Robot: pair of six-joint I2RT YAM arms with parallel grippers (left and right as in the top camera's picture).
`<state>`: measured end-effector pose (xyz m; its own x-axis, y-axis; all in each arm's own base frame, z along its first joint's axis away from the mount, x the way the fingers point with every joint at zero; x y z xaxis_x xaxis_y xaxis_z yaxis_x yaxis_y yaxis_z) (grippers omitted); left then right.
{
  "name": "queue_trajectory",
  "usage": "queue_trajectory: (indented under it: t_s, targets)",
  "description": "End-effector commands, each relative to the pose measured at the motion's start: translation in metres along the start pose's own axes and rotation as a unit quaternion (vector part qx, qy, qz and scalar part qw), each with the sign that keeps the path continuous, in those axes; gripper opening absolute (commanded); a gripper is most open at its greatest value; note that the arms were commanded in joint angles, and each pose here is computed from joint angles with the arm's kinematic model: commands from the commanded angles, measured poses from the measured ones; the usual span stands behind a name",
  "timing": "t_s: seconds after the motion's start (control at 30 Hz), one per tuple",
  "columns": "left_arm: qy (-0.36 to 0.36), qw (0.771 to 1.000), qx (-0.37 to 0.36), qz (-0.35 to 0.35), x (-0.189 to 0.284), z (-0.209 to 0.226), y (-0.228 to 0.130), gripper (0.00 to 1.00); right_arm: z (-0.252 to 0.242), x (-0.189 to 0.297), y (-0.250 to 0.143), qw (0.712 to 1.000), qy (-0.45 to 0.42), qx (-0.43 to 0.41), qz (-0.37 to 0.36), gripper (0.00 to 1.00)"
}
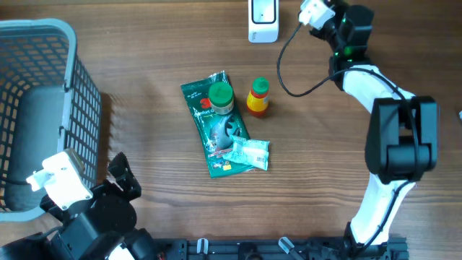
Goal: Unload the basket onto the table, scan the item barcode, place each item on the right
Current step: 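Carry the red stick to the white scanner and hold it there, then move the red stick off to the right edge and release it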
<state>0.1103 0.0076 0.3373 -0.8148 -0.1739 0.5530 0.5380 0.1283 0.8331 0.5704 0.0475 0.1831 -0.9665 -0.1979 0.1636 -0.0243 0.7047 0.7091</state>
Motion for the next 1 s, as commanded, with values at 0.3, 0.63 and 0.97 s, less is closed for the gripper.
queue_trajectory:
  t_s: [0.3,0.63,0.97]
  targets:
    - [0.005,1.000,0.008,-0.001,0.000,0.000,0.000,1.00,0.076,-0.051,-0.007,0.982,0.039,0.184,-0.010,0.05]
    - [0.005,1.000,0.008,-0.001,0.000,0.000,0.000,1.00,0.080,-0.054,-0.013,0.980,0.024,0.199,0.012,0.04]
    - [0.005,1.000,0.008,-0.001,0.000,0.000,0.000,1.00,-0.036,-0.010,-0.006,0.993,-0.057,0.029,0.104,0.04]
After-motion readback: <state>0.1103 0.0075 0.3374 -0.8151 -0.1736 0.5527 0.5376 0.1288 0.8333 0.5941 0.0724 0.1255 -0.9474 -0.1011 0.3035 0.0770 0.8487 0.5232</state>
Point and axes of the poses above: each gripper's point midway between its finger pads, its own x axis back along the fingers, its own z axis along the line the jaws close on, y = z × x, the point moved 5 cm from there along x, back along the fingers, and after that the axes turned 15 degrees about -x, right-handed, at the moved point
